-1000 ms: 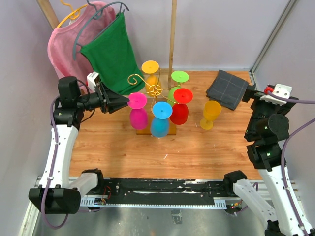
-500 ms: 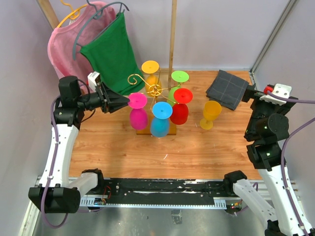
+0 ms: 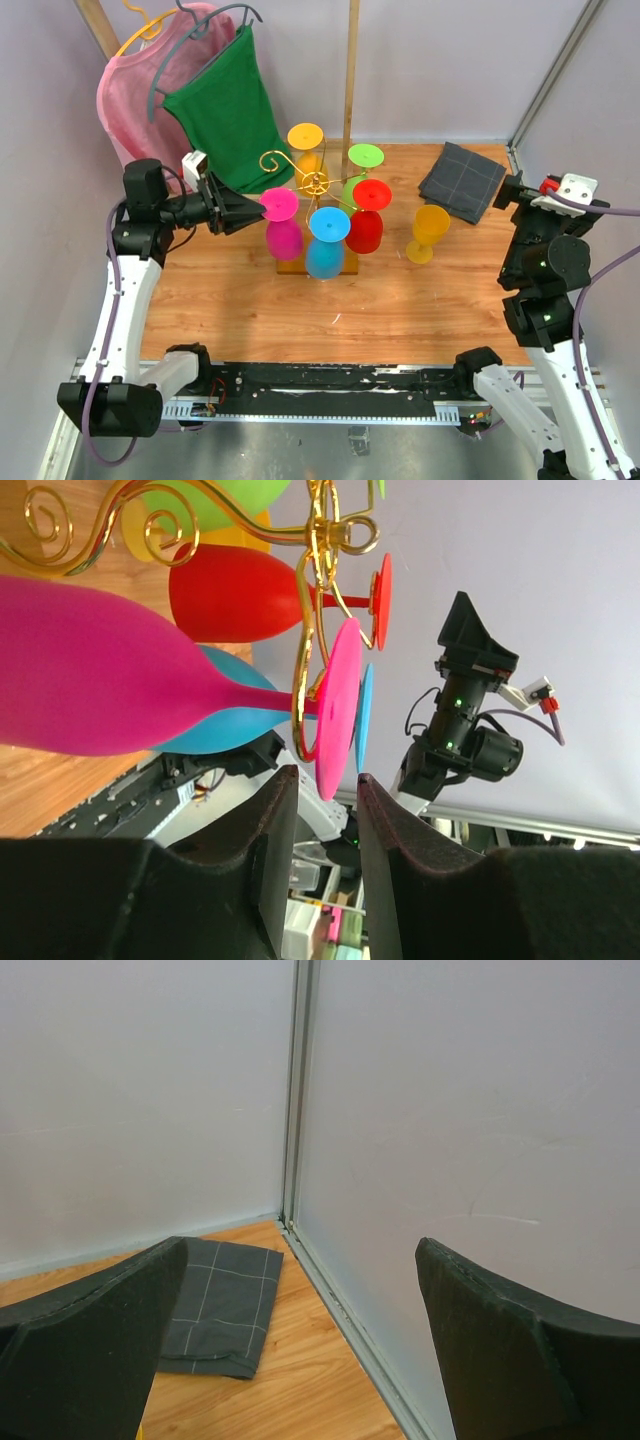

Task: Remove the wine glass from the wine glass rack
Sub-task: Pick up the wine glass from the wine rack.

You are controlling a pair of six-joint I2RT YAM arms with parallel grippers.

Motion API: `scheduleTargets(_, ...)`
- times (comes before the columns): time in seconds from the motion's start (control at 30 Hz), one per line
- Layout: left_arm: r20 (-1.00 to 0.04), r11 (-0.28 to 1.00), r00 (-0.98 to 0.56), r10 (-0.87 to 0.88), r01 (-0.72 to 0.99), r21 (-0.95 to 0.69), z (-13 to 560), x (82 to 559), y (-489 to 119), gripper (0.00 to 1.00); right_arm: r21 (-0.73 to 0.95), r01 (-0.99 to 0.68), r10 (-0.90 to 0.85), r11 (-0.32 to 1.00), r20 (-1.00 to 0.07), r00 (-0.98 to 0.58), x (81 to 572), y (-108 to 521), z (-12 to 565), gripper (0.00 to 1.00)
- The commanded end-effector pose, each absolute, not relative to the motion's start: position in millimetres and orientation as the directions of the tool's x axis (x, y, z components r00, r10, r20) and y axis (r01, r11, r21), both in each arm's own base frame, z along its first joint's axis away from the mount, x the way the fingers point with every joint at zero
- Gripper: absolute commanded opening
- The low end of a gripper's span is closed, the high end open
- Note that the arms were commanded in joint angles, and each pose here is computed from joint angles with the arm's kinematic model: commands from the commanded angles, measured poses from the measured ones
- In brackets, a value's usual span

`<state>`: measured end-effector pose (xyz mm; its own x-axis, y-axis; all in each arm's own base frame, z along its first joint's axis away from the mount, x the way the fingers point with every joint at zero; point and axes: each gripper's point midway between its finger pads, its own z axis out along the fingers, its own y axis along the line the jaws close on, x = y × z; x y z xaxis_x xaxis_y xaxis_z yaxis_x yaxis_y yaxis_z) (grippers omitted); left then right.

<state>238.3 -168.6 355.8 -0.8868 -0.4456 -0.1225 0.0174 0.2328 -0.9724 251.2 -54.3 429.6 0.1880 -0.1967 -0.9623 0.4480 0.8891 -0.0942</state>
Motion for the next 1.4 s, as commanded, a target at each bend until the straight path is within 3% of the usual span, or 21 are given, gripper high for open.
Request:
scheduleTargets(0.0,-0.118,0.235,-0.896,-0.429,0.015,-0.972,349.4,229.2,-171.2,0.36,-0.082,0.477,-0.196,0.875,-0.961,0.195,245.2,-61.6,430.4,0.99)
scheduleTargets(1.0,-0.122,0.237,-0.905,-0.408,0.024,-0.971,356.4,226.9,-178.5,0.32,-0.079,0.473,-0.192,0.877,-0.962,0.195,248.0,-60.2,427.7,1.0)
scheduleTargets(1.37,-0.125,0.24,-0.905,-0.407,0.026,-0.971,357.7,231.6,-179.0,0.11,-0.082,0.473,-0.193,0.877,-0.962,0.192,249.3,-59.8,424.4,1.0)
